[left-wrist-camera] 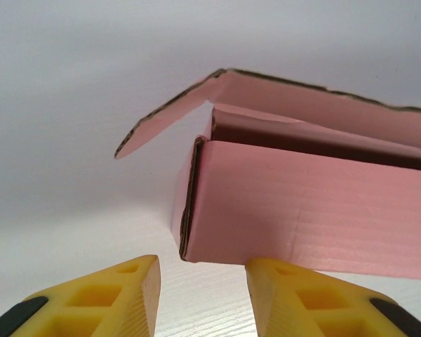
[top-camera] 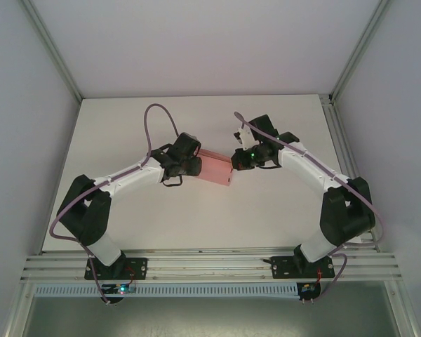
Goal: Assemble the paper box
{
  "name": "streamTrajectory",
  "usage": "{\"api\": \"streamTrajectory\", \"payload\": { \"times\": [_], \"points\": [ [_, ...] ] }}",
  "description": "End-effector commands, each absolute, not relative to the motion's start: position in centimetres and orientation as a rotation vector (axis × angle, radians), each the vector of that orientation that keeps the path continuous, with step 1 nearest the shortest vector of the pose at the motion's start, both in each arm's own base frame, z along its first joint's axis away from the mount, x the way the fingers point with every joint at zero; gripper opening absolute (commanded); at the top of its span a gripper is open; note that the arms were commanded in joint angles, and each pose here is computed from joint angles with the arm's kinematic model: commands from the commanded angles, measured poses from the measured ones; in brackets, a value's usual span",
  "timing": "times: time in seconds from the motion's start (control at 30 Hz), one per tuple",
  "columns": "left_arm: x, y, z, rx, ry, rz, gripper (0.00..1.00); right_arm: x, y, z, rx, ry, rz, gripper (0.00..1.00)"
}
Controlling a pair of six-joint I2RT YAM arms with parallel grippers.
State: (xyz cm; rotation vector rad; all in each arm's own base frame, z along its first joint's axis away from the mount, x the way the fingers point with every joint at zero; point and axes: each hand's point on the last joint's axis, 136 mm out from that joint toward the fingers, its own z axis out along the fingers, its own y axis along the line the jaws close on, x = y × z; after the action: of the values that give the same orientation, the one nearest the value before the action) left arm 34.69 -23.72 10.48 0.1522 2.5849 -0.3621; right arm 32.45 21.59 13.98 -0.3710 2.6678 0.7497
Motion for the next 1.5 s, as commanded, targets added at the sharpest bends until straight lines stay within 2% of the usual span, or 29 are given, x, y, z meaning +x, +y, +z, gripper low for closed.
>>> {"api": "streamTrajectory", "payload": {
  "times": [0.0, 0.23, 0.67, 0.93, 1.27, 1.47],
  "points": [
    [29.3, -22.6, 4.3, 0.236, 2.856, -0.338, 0.40, 33.3, 22.6, 14.0, -0.303, 2.611, 0.744, 0.00],
    [29.4, -23.0, 4.4, 0.236, 2.850, -0.366, 0.40, 32.6, 24.1, 13.6, -0.251, 2.671, 0.909, 0.00],
    [29.6, -23.4, 4.5, 0.246, 2.841, -0.392, 0.40, 33.6, 24.8, 14.4, -0.191, 2.681, 1.042, 0.00],
    [29.5, -23.3, 4.4, 0.226, 2.843, -0.389, 0.39, 32.6, 21.6, 10.2, -0.187, 2.775, 0.771, 0.00],
    [29.4, -23.5, 4.7, 0.227, 2.839, -0.410, 0.39, 31.2, 21.0, 6.3, -0.280, 2.785, 0.536, 0.00],
    [29.4, -23.5, 5.1, 0.231, 2.828, -0.410, 0.40, 30.7, 20.5, 6.0, -0.284, 2.786, 0.487, 0.00]
  ]
}}
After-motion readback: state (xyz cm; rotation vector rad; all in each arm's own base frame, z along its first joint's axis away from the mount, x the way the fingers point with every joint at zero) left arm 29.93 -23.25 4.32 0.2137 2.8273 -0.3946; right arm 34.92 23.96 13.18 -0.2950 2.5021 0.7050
